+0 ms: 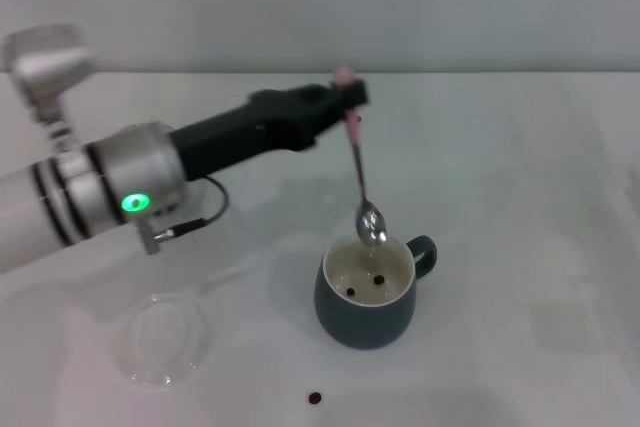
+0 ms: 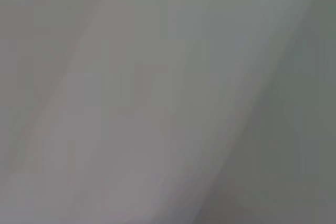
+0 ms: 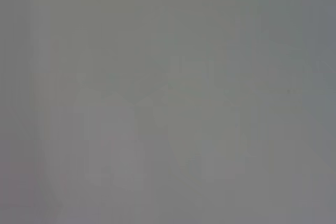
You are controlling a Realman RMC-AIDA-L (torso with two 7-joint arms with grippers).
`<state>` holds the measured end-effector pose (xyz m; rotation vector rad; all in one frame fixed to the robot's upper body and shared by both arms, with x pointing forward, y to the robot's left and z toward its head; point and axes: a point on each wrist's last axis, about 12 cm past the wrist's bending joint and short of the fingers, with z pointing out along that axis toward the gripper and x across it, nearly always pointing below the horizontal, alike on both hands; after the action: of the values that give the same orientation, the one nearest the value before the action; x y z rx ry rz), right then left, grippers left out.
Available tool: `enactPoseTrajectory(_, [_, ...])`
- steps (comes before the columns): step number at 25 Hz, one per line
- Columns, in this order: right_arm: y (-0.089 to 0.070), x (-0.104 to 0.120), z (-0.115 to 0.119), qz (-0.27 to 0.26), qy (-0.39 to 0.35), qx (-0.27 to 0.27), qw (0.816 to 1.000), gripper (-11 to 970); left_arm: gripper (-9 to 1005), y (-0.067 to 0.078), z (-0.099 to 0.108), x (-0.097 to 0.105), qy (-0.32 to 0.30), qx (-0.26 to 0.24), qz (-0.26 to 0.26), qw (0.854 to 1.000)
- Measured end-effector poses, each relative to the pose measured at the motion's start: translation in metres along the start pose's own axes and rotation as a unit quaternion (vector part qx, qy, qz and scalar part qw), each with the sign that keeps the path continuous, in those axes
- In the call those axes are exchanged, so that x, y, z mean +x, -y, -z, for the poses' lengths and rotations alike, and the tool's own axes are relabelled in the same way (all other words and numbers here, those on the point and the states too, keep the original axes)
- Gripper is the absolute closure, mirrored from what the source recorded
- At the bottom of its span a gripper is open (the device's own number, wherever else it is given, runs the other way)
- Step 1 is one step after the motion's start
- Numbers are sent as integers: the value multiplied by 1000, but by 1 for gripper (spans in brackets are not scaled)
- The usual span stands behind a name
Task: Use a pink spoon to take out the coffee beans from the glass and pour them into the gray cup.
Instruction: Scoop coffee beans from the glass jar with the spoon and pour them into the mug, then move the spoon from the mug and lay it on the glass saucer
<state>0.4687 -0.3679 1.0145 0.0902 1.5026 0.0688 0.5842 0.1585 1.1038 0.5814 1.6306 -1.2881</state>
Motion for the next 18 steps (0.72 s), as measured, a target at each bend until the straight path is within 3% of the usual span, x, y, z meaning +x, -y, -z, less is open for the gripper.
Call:
enactPoseTrajectory(3, [0, 0, 1, 0, 0, -2, 1000, 85, 860, 2, 27, 0, 79, -4, 38, 996])
enactPoseTrajectory(4, [-1, 0, 0, 0, 0, -3, 1000, 85, 860, 3, 52, 3, 141, -15, 64, 988])
enactPoseTrajectory(5, [-1, 0, 0, 0, 0, -4, 1000, 85, 860, 3, 52, 3, 141, -15, 64, 988])
enactPoseTrajectory(9, [-2, -1, -3, 1, 2, -7, 1000, 85, 860, 7, 107, 25, 234, -63, 101, 965])
enactPoseTrajectory(13, [-4, -3, -9, 2, 7, -12, 1000, 85, 860, 19, 158, 60, 288, -127, 131, 940])
enactPoseTrajectory(16, [-4, -6, -14, 6, 10, -16, 1000, 85, 860, 28, 182, 86, 303, -165, 161, 925])
enactPoseTrajectory(18, [-4, -7, -16, 9, 11, -18, 1000, 85, 860, 30, 185, 91, 306, -171, 167, 922])
